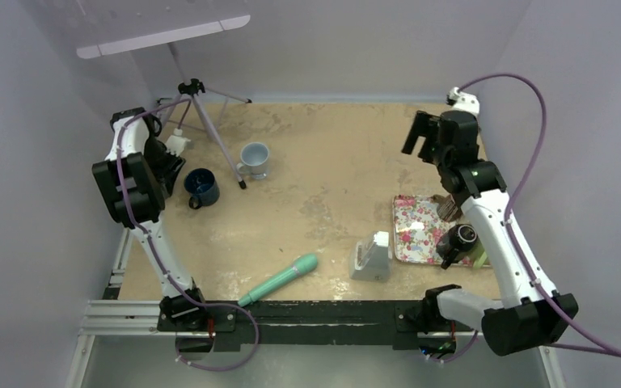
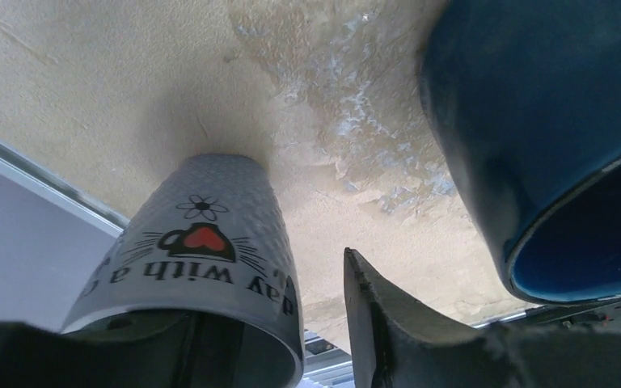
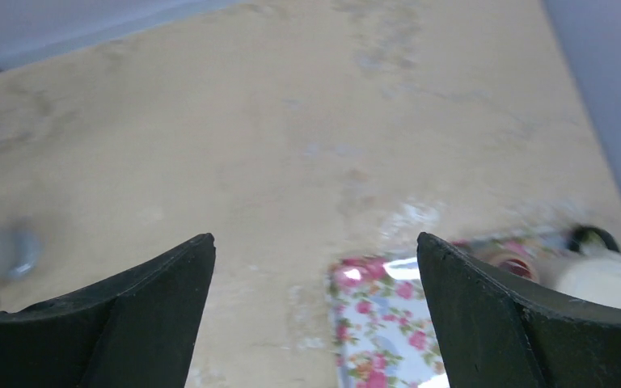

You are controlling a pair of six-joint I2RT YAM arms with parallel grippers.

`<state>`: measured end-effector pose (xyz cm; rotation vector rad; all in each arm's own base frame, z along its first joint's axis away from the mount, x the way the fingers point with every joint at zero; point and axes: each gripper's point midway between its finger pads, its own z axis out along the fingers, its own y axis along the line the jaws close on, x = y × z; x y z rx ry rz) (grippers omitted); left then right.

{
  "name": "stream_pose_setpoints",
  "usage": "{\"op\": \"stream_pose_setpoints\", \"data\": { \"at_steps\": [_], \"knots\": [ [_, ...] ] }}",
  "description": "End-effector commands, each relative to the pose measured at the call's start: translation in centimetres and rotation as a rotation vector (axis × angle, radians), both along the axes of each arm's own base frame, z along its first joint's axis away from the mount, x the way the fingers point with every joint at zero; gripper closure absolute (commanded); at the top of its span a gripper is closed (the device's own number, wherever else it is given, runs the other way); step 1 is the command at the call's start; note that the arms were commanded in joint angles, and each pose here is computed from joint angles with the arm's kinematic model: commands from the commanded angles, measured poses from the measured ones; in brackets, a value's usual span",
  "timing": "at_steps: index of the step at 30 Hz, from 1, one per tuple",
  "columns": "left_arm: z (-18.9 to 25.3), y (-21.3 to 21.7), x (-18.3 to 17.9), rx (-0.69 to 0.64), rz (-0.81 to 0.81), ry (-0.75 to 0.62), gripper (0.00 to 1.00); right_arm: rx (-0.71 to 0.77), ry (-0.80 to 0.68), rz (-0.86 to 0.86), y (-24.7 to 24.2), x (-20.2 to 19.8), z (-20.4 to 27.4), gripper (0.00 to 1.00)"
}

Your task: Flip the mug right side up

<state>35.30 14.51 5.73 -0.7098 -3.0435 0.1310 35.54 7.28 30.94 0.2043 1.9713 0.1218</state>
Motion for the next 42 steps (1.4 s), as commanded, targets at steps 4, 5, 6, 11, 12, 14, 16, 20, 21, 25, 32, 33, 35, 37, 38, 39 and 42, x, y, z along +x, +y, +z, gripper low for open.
{"op": "stream_pose_setpoints", "data": {
  "at_steps": [4,5,6,11,12,14,16,20,21,25,32,33,35,37,38,39,42],
  "knots": [
    [6.2,-0.7,1.4,-0.014,-0.001,-0.161,0.43,-0.137,0.233,-0.435,-13.0,-2.9,-8.5,0.01],
    [7.0,-1.0,1.3,-0.016,0.001,-0.168,0.42,-0.166,0.269,-0.471,-14.2,-3.0,-9.6,0.02],
    [7.7,-1.1,1.1,-0.022,0.006,-0.17,0.41,-0.184,0.302,-0.498,-15.2,-3.0,-10.5,0.02],
    [11.0,-3.1,0.1,-0.077,-0.011,-0.217,0.39,-0.174,0.419,-0.502,-17.7,-1.9,-15.0,0.05],
    [11.4,-3.5,-0.2,-0.083,-0.019,-0.224,0.38,-0.16,0.437,-0.494,-18.0,-1.8,-15.8,0.07],
    [12.0,-4.1,-0.9,-0.096,-0.034,-0.238,0.37,-0.139,0.472,-0.472,-18.1,-1.5,-17.4,0.1],
    [12.6,-4.7,-1.3,-0.104,-0.043,-0.252,0.37,-0.128,0.497,-0.451,-18.1,-1.3,-18.5,0.15],
    [13.4,-5.4,-2.2,-0.122,-0.042,-0.256,0.36,-0.097,0.556,-0.377,-17.1,-1.0,-20.8,0.3],
    [13.6,-5.6,-2.4,-0.132,-0.042,-0.26,0.36,-0.09,0.574,-0.358,-16.8,-0.9,-21.3,0.32],
    [14.1,-6.5,-2.6,-0.162,-0.053,-0.284,0.36,-0.062,0.639,-0.301,-15.8,-1.2,-22.8,0.45],
    [14.0,-6.9,-2.4,-0.173,-0.052,-0.285,0.36,-0.01,0.746,-0.167,-12.3,-3.9,-23.6,0.49],
    [13.9,-6.9,-2.3,-0.176,-0.05,-0.284,0.36,-0.022,0.758,-0.151,-11.8,-4.1,-23.2,0.47],
    [13.7,-7.0,-2.2,-0.18,-0.053,-0.279,0.36,-0.045,0.779,-0.108,-10.7,-4.0,-22.1,0.38],
    [13.5,-7.2,-2.1,-0.183,-0.058,-0.273,0.36,-0.083,0.801,-0.057,-9.8,-3.4,-21.2,0.28],
    [13.4,-7.3,-2.0,-0.183,-0.061,-0.271,0.36,-0.093,0.8,-0.046,-9.6,-2.8,-20.6,0.25],
    [13.3,-7.4,-2.0,-0.184,-0.062,-0.268,0.36,-0.108,0.81,-0.021,-9.4,-2.1,-20.5,0.2],
    [13.2,-7.6,-2.0,-0.187,-0.068,-0.264,0.36,-0.274,0.825,0.036,-9.6,-0.7,-19.3,0.2]
  ]
}}
